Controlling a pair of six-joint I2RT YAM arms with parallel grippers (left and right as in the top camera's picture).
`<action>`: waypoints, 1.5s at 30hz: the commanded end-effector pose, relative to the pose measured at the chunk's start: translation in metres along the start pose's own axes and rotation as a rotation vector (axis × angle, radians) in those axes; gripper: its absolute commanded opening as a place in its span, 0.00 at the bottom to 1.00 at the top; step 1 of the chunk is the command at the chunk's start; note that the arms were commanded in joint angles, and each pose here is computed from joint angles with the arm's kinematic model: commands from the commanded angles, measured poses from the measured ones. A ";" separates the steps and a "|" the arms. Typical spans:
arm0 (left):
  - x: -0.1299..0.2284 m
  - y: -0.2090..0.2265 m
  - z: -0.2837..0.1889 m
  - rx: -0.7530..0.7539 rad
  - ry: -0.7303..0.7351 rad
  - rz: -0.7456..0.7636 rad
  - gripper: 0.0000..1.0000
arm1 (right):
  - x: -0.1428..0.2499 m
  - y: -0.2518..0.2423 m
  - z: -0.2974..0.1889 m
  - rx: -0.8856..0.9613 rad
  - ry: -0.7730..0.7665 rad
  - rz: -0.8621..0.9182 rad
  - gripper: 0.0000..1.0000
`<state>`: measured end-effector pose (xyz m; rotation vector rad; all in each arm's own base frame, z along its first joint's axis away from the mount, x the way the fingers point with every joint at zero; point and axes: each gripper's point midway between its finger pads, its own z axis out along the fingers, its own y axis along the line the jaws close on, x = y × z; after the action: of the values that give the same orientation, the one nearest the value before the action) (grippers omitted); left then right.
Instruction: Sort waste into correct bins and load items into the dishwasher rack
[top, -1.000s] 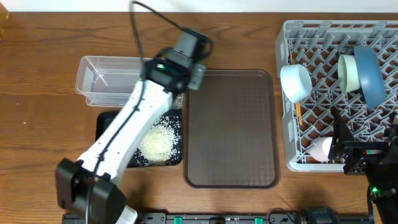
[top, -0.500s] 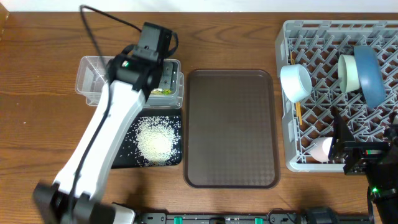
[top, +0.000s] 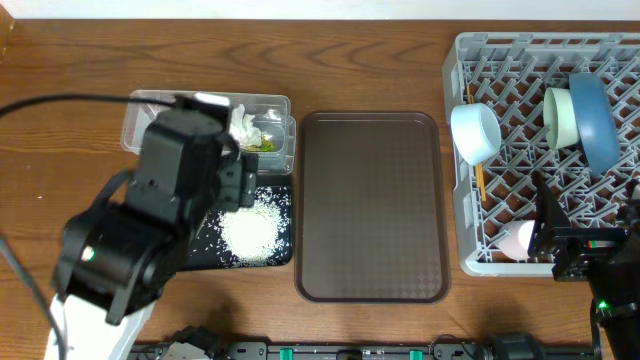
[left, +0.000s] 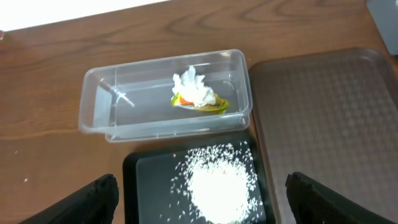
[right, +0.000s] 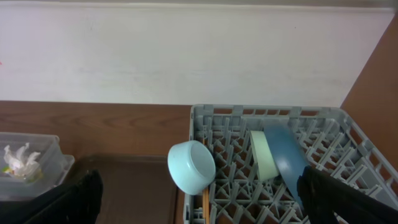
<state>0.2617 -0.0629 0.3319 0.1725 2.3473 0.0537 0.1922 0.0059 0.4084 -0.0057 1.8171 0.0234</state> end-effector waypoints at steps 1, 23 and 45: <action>0.002 0.017 -0.018 -0.054 -0.060 -0.047 0.88 | -0.001 -0.001 0.000 0.004 -0.002 -0.005 0.99; 0.091 0.063 0.044 -0.152 -0.579 -0.286 0.89 | 0.054 -0.003 -0.006 0.011 0.225 -0.025 0.99; 0.152 0.058 0.114 -0.157 -0.685 -0.315 0.90 | 0.135 -0.009 -0.041 0.022 0.585 -0.055 0.99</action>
<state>0.2425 0.0124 0.1606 -0.2178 1.6368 0.0122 0.1195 -0.0016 0.2866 -0.0450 2.4016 -0.0333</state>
